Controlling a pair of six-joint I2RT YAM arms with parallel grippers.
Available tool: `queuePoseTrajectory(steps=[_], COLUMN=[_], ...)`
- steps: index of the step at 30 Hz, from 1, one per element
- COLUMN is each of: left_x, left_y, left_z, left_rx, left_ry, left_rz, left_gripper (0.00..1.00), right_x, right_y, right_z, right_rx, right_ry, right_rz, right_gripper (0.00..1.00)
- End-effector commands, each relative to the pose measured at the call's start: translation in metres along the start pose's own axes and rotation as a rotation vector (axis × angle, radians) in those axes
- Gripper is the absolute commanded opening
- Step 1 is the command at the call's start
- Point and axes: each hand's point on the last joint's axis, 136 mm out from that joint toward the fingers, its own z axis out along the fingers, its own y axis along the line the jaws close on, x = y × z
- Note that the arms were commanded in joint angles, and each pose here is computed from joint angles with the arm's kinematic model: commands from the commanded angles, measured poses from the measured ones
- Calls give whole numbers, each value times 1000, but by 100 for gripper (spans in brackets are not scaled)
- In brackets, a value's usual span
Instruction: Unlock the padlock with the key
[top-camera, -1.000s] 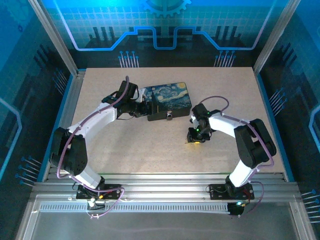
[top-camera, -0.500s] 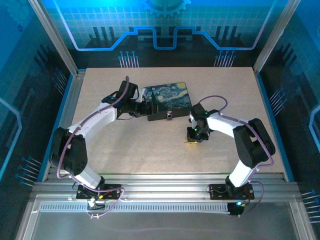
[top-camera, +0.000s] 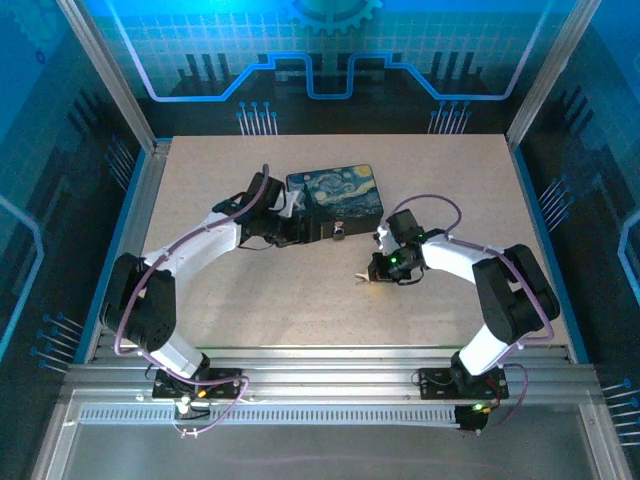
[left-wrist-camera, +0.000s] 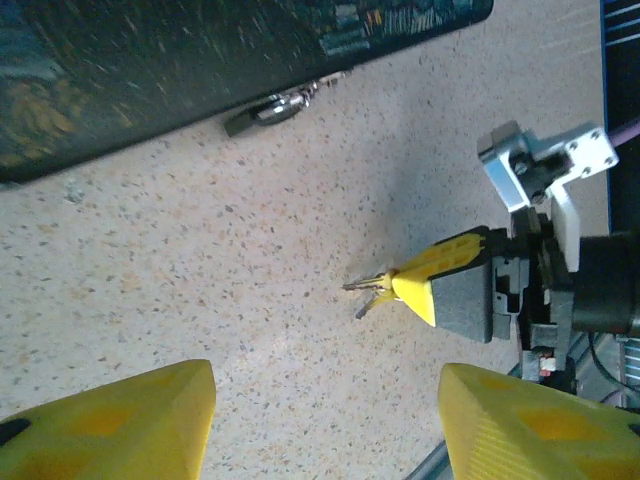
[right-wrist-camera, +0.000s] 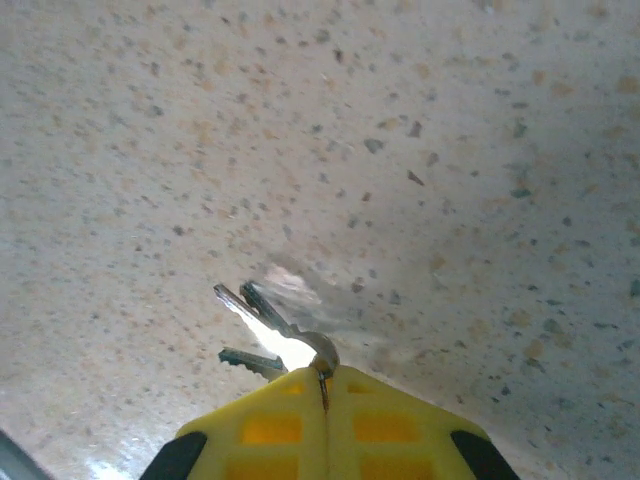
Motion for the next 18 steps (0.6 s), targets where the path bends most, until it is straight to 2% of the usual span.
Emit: queuePoseTrajectory(steps=[1,9,18], left_x=[11,21,21], left_y=[-7,-22,-39], left_z=[12,28,45], left_rx=[54,142,226], left_ry=[39,75,93], left_rz=[-4,-29,-39], left_gripper=[62,60,54], right_x=[-14,-16,-22], right_y=[19,28,48], right_z=[-12,-24,-38], right_rx=[-107,-162,-237], right_ry=[-65,-96,-130], right_rz=[-38,-54,-72], right_gripper=[6,6,6])
